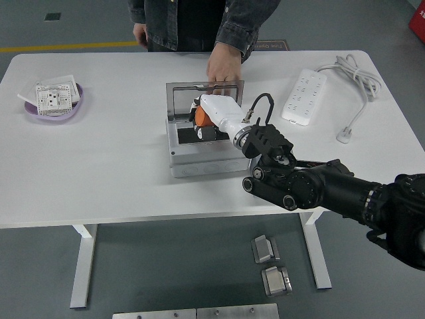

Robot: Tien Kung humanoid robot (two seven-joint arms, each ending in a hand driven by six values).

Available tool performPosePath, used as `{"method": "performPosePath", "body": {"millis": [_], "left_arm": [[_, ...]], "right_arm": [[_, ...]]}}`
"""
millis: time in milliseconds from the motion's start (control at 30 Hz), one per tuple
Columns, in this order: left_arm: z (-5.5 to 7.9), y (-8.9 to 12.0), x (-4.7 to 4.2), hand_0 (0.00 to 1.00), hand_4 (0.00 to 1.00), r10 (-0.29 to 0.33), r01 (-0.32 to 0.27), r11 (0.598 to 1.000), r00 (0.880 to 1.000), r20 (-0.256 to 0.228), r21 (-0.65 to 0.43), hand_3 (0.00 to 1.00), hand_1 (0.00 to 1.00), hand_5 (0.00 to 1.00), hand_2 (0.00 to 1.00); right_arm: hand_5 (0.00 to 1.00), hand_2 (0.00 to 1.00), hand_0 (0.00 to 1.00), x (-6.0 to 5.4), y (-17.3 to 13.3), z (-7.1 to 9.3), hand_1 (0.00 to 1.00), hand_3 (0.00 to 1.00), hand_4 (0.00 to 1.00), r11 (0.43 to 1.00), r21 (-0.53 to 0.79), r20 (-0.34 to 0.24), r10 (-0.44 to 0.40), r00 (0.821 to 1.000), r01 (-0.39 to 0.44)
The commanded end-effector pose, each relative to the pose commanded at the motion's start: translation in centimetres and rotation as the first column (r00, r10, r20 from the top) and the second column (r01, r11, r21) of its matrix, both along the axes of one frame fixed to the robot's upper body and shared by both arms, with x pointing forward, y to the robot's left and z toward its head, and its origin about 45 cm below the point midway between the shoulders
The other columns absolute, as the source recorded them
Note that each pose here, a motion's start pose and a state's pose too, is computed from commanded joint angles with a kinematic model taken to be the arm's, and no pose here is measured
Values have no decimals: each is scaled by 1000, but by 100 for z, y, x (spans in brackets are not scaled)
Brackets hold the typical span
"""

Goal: Pick up the cylinder from the cube,place it in the box,flap close box

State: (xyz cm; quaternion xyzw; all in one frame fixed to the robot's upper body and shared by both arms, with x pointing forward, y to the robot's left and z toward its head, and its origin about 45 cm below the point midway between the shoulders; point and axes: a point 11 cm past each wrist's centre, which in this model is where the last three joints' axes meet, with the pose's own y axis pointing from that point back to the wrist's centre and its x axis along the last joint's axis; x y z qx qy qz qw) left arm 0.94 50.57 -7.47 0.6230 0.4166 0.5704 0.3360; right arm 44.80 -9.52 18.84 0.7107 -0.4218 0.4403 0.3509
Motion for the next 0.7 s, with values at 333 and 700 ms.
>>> {"method": "performPosePath", "body": {"millis": [333, 700], "left_arm": [[0, -2, 25, 732, 709, -3, 3, 1000, 1000, 5, 1, 820, 742, 401, 699], [0, -6, 46, 732, 710, -8, 8, 1000, 1000, 9, 0, 821, 742, 400, 699]], "right_arm": [[262, 638, 557, -35, -6, -80, 607, 716, 424, 999, -39, -5, 15, 1000, -15], [229, 732, 776, -60, -32, -149, 708, 925, 713, 999, -40, -21, 19, 1000, -20]]}}
